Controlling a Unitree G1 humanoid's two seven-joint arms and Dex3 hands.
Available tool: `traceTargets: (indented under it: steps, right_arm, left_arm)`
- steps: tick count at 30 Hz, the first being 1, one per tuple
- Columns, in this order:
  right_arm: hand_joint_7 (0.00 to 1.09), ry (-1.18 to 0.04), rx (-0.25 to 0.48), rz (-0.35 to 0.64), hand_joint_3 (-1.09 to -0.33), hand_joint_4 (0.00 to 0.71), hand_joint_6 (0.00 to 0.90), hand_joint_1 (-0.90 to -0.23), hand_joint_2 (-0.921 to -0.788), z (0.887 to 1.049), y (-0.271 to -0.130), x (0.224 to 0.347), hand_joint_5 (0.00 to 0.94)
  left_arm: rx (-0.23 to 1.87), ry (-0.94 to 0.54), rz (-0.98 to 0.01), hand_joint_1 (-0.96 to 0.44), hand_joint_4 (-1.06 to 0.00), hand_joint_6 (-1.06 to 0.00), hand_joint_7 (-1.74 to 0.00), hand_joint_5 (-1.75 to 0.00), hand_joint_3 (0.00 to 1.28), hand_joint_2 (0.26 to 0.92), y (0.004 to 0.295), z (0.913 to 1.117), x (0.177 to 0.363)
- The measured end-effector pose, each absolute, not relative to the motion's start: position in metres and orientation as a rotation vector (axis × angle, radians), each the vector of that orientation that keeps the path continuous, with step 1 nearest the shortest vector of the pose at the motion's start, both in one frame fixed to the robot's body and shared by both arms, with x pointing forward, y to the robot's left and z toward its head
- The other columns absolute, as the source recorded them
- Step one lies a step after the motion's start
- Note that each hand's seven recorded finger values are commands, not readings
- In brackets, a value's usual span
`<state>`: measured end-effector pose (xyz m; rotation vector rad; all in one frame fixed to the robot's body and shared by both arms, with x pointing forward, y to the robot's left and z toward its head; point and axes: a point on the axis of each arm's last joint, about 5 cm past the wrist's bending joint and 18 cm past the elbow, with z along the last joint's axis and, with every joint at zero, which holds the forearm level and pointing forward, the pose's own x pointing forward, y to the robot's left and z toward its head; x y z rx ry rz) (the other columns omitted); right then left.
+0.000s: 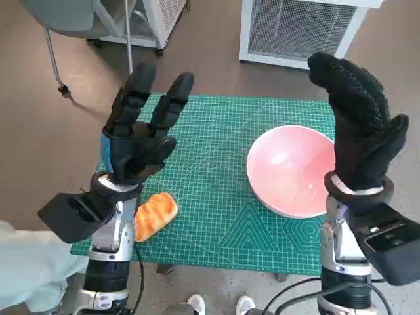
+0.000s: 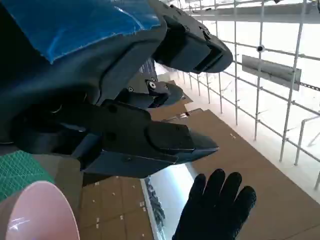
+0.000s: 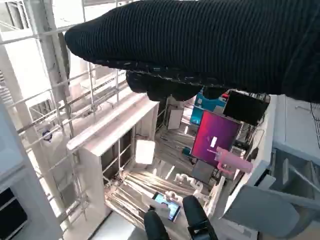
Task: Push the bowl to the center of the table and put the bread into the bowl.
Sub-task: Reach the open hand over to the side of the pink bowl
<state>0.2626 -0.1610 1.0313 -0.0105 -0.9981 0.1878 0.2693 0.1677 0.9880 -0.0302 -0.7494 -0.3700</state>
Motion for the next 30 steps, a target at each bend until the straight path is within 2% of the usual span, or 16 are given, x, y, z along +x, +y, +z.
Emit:
traceTargets:
  steps: [30]
  right_arm:
    - [0.73, -0.99, -0.032, 0.184, -0.682, 0.375, -0.001, -0.506, -0.921, 1.0297, -0.1668, 0.264, 0.024]
  left_arm:
    - [-0.032, -0.749, -0.372, -0.05, -0.49, -0.55, 0.0, 0.0, 0.17, 0.921, 0.1673, 0.9866, 0.2696]
